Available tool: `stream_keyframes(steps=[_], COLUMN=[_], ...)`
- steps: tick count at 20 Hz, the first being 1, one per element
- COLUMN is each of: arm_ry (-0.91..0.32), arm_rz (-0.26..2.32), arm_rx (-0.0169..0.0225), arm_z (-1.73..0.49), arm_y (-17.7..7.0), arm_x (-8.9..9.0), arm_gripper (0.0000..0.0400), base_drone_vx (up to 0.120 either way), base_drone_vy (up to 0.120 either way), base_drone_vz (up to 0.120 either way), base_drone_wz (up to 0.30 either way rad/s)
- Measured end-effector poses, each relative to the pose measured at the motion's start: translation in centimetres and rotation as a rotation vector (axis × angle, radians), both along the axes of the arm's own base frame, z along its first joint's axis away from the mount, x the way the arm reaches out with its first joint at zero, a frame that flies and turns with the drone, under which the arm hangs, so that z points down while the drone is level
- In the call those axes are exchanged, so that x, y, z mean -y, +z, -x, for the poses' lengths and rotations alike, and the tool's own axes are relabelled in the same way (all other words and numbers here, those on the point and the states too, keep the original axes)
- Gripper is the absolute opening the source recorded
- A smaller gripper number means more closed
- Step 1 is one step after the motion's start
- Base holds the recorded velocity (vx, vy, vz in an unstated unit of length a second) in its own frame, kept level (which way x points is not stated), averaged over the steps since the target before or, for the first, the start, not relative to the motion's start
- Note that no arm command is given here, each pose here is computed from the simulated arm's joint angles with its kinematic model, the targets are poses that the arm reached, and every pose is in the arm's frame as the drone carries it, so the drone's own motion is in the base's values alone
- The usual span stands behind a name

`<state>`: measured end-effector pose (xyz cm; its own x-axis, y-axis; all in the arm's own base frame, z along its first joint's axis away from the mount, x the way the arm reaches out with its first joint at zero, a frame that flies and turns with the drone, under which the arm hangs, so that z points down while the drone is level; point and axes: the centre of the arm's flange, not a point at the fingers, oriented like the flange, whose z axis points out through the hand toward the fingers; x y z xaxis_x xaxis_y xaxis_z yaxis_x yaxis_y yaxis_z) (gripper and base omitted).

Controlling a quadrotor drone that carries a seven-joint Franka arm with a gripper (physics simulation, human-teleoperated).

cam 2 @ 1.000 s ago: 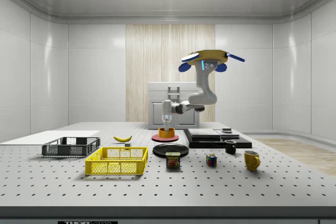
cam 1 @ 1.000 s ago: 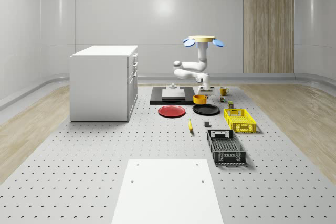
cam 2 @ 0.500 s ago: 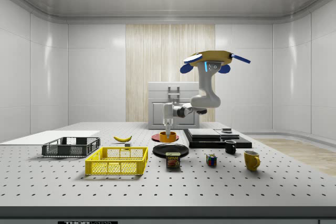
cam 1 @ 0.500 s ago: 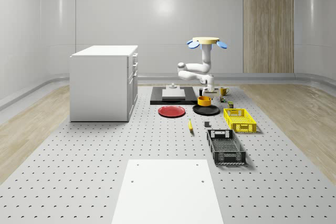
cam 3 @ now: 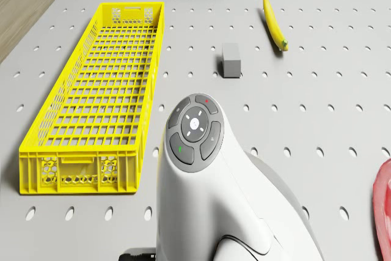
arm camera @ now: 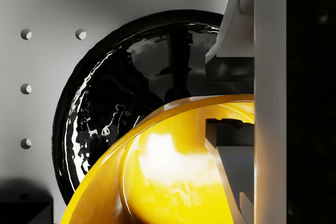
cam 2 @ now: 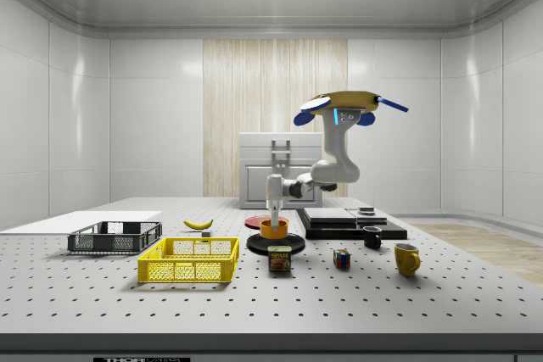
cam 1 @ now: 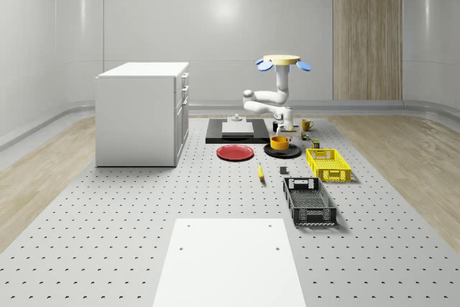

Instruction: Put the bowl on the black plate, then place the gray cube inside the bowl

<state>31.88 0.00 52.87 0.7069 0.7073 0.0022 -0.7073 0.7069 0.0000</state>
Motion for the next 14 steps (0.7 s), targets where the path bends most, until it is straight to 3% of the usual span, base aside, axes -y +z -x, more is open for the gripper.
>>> stream_keyframes(steps=[2, 6, 10, 14], arm_ry=[0.000, 0.000, 0.000, 0.000], arm_rz=[0.000, 0.000, 0.000, 0.000], arm_rx=[0.0000, 0.0000, 0.0000, 0.0000], arm_z=[0.00, 0.00, 0.00, 0.00], arm_y=[0.00, 0.00, 0.00, 0.00], arm_x=[0.00, 0.00, 0.00, 0.00], arm_gripper=[0.0100, 0.0100, 0.0100, 0.0100], base_drone_vx=[0.000, 0.000, -0.120, 0.000], base_drone_vy=[0.000, 0.100, 0.000, 0.000], base_drone_vz=[0.000, 0.000, 0.000, -0.050], base_drone_wz=[0.000, 0.000, 0.000, 0.000])
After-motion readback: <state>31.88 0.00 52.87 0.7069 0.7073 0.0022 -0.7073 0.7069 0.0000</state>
